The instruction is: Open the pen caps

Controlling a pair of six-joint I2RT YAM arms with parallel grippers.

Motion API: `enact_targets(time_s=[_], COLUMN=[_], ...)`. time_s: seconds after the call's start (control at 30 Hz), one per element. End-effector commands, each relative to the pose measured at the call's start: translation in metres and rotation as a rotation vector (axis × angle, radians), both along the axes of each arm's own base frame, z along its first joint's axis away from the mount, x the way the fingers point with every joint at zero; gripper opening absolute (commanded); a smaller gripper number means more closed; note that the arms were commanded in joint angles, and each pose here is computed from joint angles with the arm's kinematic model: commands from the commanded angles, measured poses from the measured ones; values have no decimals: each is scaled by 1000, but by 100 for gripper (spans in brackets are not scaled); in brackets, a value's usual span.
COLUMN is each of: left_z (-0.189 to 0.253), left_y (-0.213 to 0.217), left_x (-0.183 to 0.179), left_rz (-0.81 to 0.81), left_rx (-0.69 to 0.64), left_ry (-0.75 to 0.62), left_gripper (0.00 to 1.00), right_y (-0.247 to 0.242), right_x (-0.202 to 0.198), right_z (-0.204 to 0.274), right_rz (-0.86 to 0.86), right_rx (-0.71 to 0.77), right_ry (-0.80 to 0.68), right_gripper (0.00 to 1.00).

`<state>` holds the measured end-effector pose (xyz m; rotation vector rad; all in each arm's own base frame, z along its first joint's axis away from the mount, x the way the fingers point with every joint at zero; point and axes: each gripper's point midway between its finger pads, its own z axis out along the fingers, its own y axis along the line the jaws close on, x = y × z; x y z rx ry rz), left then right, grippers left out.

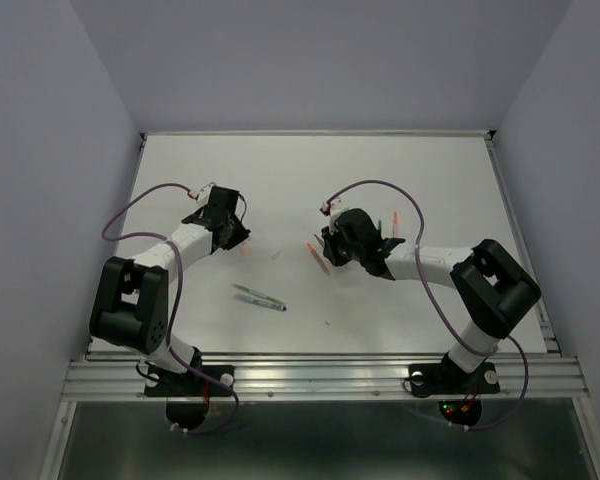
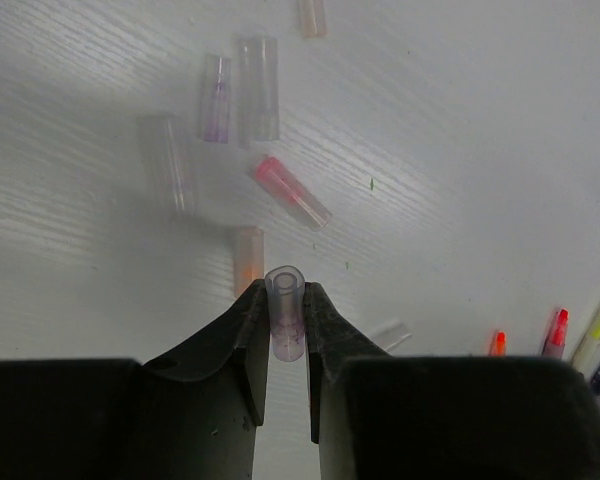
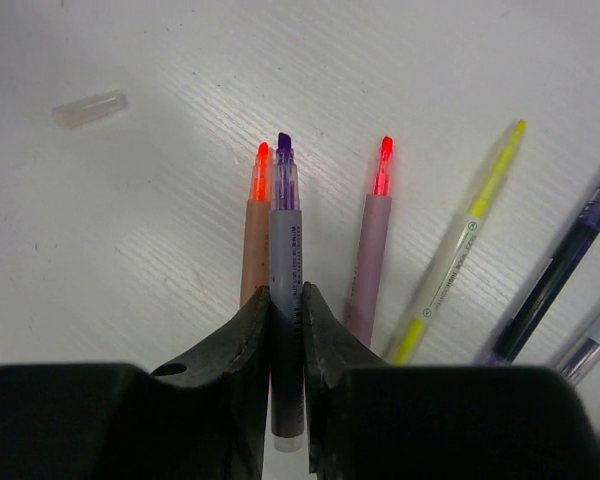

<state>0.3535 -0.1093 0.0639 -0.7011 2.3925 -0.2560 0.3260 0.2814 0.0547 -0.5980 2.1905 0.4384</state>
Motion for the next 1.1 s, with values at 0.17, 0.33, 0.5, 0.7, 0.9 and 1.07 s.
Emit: enact_targets(time_s=[0.17, 0.33, 0.5, 0.7, 0.9, 1.07], left_z=[-6, -8, -12, -15, -4, 5], left_y=[-4, -7, -8, -17, -21, -21], left_x=[-9, -6, -3, -3, -3, -5], left_rz=[-23, -21, -30, -56, -61, -66], left_rx=[44, 53, 79, 89, 96, 91], left_ry=[31, 39, 58, 68, 52, 39], left_gripper=[6, 7, 12, 25, 61, 73], right_y=[9, 11, 16, 21, 36, 48], right_x=[20, 15, 0, -27, -57, -67], right_z=[19, 35, 62, 86, 75, 73], right_rz=[-18, 2, 67, 184, 313, 333], right_rx=[30, 59, 129, 206, 203, 170], right_ry=[-61, -73, -90, -102, -62, -69], right_gripper=[38, 52, 76, 97, 100, 100])
